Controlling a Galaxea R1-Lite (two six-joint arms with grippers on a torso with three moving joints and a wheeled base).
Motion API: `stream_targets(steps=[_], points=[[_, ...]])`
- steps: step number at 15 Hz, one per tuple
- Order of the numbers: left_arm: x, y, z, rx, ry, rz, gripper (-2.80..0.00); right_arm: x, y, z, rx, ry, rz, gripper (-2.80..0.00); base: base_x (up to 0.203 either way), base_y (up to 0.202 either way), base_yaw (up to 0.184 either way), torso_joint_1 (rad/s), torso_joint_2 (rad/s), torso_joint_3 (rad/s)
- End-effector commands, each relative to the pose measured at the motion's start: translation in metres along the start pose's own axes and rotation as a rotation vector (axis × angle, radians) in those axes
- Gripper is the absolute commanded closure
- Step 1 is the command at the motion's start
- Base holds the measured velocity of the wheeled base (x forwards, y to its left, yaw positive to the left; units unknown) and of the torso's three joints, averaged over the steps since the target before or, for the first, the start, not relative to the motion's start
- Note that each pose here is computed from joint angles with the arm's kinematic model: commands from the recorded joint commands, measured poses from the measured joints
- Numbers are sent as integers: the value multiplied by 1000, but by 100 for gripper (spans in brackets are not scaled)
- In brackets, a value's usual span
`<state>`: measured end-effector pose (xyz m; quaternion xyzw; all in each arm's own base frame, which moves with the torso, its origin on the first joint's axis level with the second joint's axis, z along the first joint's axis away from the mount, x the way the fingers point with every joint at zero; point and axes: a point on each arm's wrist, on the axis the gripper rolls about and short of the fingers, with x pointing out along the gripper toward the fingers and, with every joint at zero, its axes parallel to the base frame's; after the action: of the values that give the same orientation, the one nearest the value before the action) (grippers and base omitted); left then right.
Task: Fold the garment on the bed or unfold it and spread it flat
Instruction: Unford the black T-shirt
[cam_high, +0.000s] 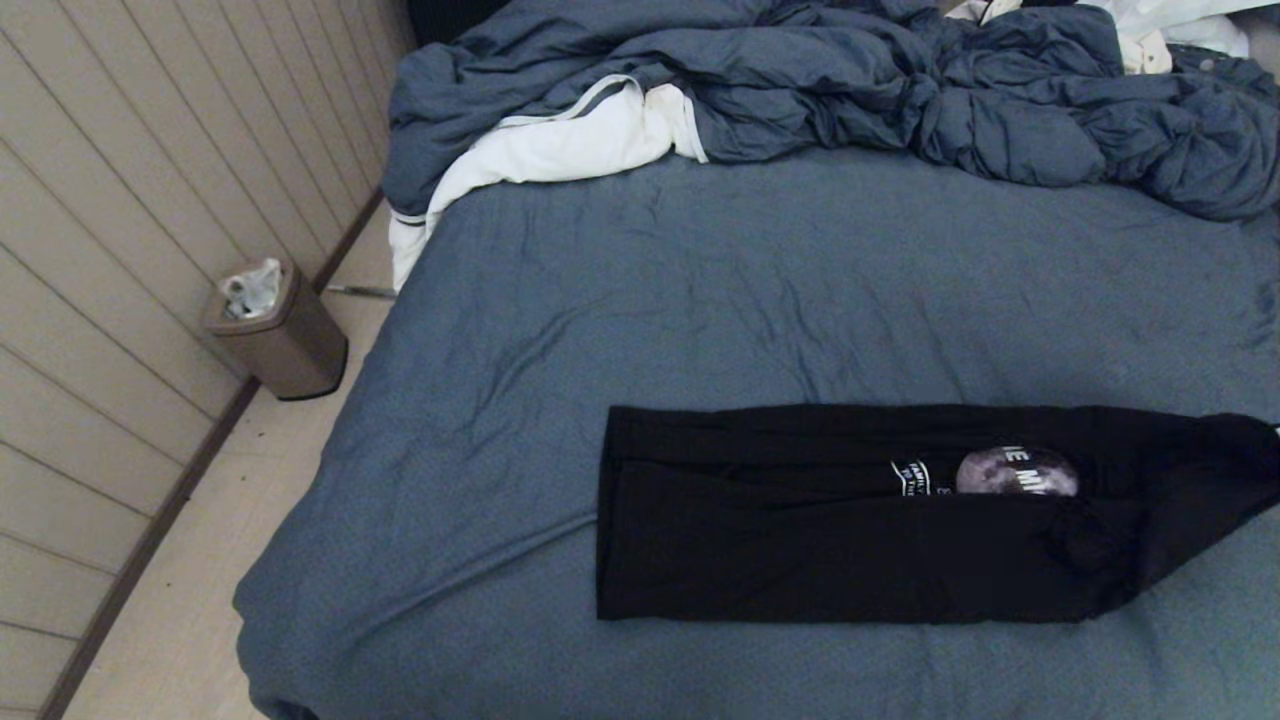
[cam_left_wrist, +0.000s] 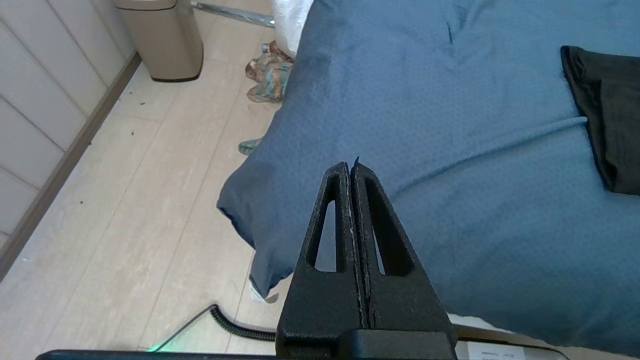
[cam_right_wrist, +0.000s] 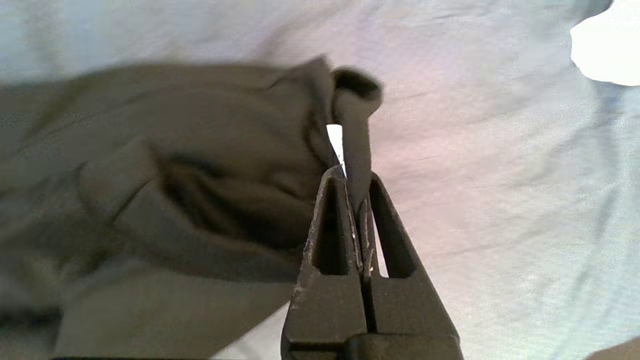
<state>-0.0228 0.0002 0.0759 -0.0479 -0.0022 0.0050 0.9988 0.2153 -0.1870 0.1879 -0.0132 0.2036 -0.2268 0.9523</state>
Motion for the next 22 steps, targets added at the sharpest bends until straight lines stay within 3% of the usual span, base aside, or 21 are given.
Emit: stream_targets(steps=[1, 6, 7, 13, 18, 19, 22], points=[[0, 0, 0, -1, -1, 0, 0, 13, -11, -4, -8, 23, -16, 0, 0, 0, 0, 0, 0, 0], [0, 0, 0, -1, -1, 0, 0, 31, -9, -20, -45, 78, 49, 0, 0, 0, 0, 0, 0, 0], [0, 0, 0, -1, -1, 0, 0, 30, -8, -22, -45, 83, 54, -280, 0, 0, 0, 0, 0, 0], [0, 0, 0, -1, -1, 0, 0, 21, -13, -17, -38, 43, 84, -280, 0, 0, 0, 0, 0, 0], [0, 0, 0, -1, -1, 5, 0, -12, -6, 13, 30, -89, 162, -280, 0, 0, 0, 0, 0, 0], [0, 0, 0, -1, 0, 5, 0, -20, -3, 17, 40, -103, 174, 0, 0, 0, 0, 0, 0, 0], [-3, -1, 12, -13, -28, 7, 0, -26, 9, 23, 48, -58, 224, 0, 0, 0, 0, 0, 0, 0]])
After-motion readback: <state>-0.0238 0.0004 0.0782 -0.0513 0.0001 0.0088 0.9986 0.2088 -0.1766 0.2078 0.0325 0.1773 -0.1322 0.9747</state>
